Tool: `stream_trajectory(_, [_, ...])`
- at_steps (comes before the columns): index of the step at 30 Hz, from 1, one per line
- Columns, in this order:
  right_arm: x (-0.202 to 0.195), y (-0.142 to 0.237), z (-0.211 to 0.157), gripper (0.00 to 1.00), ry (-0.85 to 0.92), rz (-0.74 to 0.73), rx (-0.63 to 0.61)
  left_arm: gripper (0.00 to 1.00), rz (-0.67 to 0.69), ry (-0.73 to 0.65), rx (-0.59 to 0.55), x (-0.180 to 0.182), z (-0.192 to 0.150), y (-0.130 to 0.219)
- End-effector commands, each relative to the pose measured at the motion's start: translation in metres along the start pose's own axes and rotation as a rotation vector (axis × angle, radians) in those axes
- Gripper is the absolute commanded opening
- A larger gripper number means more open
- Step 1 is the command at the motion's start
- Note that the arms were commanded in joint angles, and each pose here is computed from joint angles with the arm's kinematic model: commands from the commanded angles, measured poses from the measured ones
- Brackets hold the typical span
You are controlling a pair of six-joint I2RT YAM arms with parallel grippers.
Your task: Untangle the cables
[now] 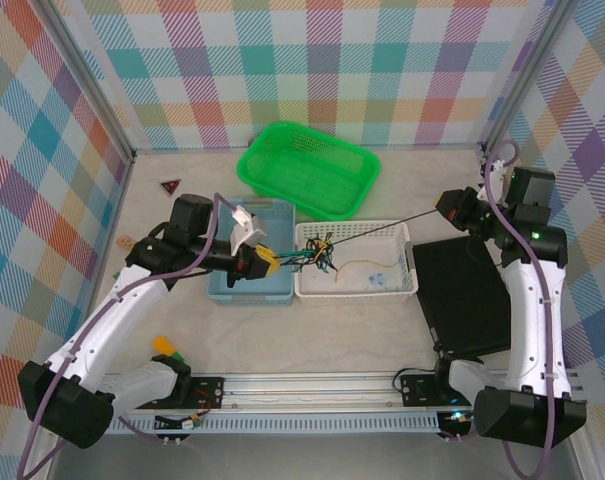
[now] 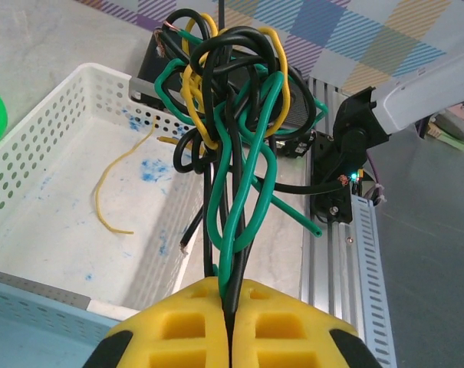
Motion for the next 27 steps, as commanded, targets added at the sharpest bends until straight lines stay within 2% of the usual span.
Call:
stream_trajectory(1, [-0.002, 0.011, 0.043, 0.0, 0.081, 0.003, -0.218, 0.0, 0.009, 0.136, 0.068, -0.002, -0.017, 0.007])
stream_trajectory(6, [0.001, -0.008, 0.018, 0.0, 0.111, 0.171, -0.088, 0.0, 0.092, 0.114, -0.116, 0.019, 0.026, 0.003])
stream_trajectory(11, [0.005, -0.02, -0.019, 0.0, 0.207, 0.231, 0.016, 0.0, 0.176, 0.058, -0.157, 0.03, 0.066, -0.002])
stream_trajectory(19, [0.016, -0.033, -0.068, 0.0, 0.389, 0.386, 0.143, 0.0, 0.098, -0.03, -0.235, 0.029, 0.106, -0.012])
stream_trajectory(21, [0.017, -0.032, -0.074, 0.08, 0.438, 0.392, 0.14, 0.0, 0.071, -0.057, -0.234, 0.026, 0.108, -0.015])
stream_trajectory(25, [0.019, -0.025, -0.071, 0.43, 0.527, 0.345, 0.088, 0.0, 0.03, -0.087, -0.19, 0.02, 0.103, -0.016])
stream_trajectory(27, [0.019, -0.02, -0.066, 0.54, 0.556, 0.282, 0.05, 0.0, 0.002, -0.11, -0.168, 0.015, 0.1, -0.016])
Point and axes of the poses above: each hand's point on the last joint's axis, 136 mm out from that joint toward the fingers, its own y axis back along the fingers, its own x axis along the line the jaws close on, z = x × y, the point moved 7 cm from there along y, back along the fingers, and after that the axes turned 5 degrees about -y, right-handed, at the moved point
